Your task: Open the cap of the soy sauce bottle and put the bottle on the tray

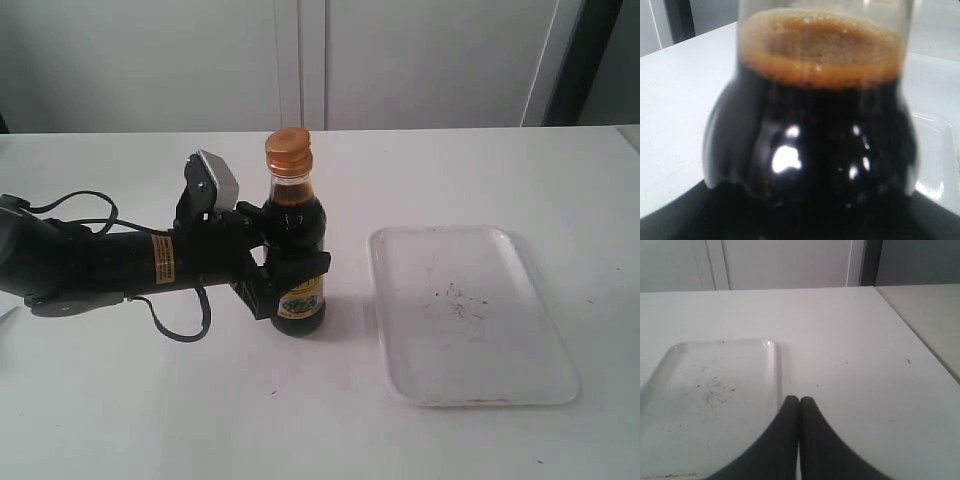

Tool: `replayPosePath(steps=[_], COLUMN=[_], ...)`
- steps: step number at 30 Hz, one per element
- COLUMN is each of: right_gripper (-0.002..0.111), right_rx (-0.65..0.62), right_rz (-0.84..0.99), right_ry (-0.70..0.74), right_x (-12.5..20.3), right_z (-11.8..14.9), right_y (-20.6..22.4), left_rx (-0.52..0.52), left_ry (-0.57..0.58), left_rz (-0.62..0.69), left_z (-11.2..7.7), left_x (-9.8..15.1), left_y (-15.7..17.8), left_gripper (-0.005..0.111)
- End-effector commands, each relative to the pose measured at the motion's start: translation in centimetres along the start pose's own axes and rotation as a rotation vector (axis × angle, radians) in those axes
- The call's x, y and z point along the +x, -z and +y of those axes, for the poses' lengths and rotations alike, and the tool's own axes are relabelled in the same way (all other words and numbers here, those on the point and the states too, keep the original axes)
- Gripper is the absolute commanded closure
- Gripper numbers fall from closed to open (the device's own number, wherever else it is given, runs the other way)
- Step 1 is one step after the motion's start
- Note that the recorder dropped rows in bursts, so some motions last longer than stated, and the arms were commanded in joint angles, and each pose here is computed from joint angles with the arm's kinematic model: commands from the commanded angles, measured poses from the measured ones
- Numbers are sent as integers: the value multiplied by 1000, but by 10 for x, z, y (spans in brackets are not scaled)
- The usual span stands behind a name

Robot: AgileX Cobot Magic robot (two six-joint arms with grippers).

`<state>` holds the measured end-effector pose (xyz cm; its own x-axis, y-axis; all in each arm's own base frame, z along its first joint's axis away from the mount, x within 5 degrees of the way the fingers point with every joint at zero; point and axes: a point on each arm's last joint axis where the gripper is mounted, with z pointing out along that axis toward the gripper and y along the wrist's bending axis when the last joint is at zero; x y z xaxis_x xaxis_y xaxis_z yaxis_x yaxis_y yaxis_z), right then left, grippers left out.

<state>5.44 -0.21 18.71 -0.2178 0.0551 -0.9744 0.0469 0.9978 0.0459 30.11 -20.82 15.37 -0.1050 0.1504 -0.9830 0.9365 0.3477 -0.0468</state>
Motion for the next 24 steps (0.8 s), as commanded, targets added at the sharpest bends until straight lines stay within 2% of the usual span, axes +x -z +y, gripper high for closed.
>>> replayPosePath(steps=[1,7,12,17,24], right_gripper=[108,108,108,108,108], right_rx=[-9,-21,-76,-85,-102], right_rz=[-106,-292,-413,-496,-610], right_ry=[3,-2,-287,-288,-242], right_x=[-8,-24,-35,-42,-82], right_z=[1,2,1,1,3], right_y=[0,4,8,11,30], left_rx=[5,5,5,5,5], left_ry=[-3,-3,-3,-3,-3], left_rz=[-14,-14,-14,-14,-14], left_z=[-1,-1,-1,-1,-1], left_x=[-3,-3,-3,-3,-3], left_y=[-1,-1,-1,-1,-1], left_gripper=[106,106,106,106,106])
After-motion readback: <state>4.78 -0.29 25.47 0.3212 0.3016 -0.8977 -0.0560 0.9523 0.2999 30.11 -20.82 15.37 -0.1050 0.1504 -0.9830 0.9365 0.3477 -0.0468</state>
